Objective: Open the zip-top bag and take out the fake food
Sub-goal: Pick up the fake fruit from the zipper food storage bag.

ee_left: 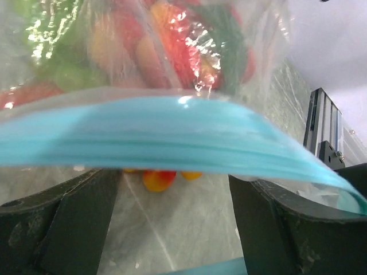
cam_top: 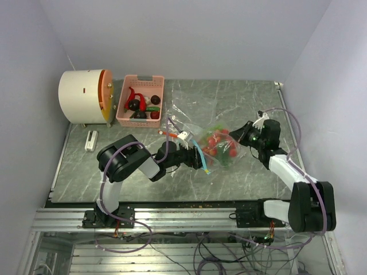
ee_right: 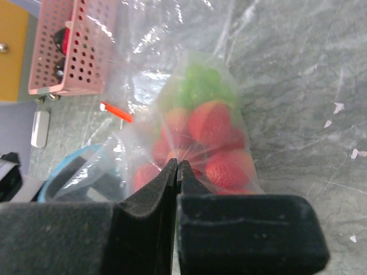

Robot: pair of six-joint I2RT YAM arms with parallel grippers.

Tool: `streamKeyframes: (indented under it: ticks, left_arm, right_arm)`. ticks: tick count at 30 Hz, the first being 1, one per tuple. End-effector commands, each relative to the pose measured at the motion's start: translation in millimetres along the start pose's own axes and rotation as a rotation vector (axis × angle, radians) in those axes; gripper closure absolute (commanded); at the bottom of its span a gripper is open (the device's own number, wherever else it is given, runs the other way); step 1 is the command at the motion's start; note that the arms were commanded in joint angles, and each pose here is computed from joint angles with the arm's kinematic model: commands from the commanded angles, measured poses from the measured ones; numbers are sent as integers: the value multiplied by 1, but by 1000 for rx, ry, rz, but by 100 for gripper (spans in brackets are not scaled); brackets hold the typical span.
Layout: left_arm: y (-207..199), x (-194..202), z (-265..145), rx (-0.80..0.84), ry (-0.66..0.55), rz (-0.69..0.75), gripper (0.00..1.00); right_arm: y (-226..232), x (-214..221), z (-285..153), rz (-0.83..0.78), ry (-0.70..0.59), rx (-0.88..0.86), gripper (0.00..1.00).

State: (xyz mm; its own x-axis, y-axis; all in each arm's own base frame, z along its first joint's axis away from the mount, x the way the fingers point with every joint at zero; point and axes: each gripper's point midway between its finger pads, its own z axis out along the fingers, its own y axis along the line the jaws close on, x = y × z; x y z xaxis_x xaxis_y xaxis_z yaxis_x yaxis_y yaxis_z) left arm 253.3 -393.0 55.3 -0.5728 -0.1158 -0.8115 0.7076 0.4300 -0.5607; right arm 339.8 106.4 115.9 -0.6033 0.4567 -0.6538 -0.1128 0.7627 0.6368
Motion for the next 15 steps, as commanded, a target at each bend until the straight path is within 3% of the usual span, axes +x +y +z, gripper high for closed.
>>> streamKeyframes:
  ticks: [1,6,10,15]
  left_arm:
    - [-8,-11,0,57,-53,0,13]
    - [-6,-10,0,49,-59,0,13]
    - [-7,-10,2,60,-59,-8,12]
    - [-8,-6,7,89,-57,-32,8]
  right_arm:
    - [26,-31,-17,-66,-74,-43,100]
    - [52,-52,-38,-116,-148,-94,100]
    - [49,-61,-54,-103,-289,-67,100]
    - [14,-17,-29,-43,-99,11,100]
